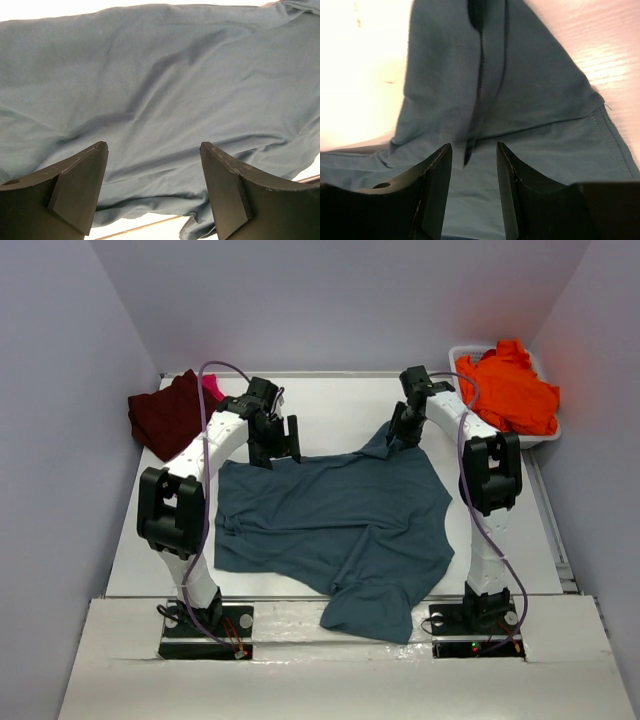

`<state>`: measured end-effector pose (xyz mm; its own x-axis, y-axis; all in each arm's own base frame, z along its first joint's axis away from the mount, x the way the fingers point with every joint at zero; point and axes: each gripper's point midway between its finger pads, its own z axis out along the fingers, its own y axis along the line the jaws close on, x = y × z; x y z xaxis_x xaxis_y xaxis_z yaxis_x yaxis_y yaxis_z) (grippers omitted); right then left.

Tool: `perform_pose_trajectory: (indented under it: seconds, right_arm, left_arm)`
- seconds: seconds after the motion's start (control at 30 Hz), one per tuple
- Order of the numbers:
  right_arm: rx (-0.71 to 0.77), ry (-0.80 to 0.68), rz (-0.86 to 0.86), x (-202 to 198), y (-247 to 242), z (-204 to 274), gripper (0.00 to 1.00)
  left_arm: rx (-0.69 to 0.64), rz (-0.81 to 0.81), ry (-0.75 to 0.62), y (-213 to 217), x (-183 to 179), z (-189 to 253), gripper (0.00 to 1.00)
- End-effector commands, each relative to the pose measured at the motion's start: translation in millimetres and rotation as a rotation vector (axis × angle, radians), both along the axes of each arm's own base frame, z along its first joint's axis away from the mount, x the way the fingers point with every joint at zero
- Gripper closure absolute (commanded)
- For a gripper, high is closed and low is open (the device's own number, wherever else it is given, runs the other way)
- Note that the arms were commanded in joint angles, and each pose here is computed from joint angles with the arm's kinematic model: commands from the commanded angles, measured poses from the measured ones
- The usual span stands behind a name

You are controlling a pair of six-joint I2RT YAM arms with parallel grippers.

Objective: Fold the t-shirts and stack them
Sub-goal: Flatten the tshirt out

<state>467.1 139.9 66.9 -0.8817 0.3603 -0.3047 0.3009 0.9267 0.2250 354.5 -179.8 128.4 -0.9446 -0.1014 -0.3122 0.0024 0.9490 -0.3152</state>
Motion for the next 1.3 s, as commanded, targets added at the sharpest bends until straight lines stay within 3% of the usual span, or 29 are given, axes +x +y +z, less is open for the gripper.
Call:
perform_pose_trajectory:
  seconds: [0.0, 0.93, 1.27]
  right_arm:
    - [0.023, -0.039, 0.025, 1.8, 5.6, 13.7, 0.53]
    - [0.143, -0.001, 0.037, -3.4, 27.2, -2.9, 0.53]
    - [0.168, -0.007, 0.054, 0.9, 37.0, -0.9, 0.76]
  left_arm:
    - [0.0, -0.012, -0.003, 1.8, -2.4, 1.2, 0.14]
    - [0.008, -0.003, 0.005, 5.4, 0.8, -4.9, 0.14]
    - [0.014, -0.001, 0.013, 6.7, -1.6, -9.4, 0.14]
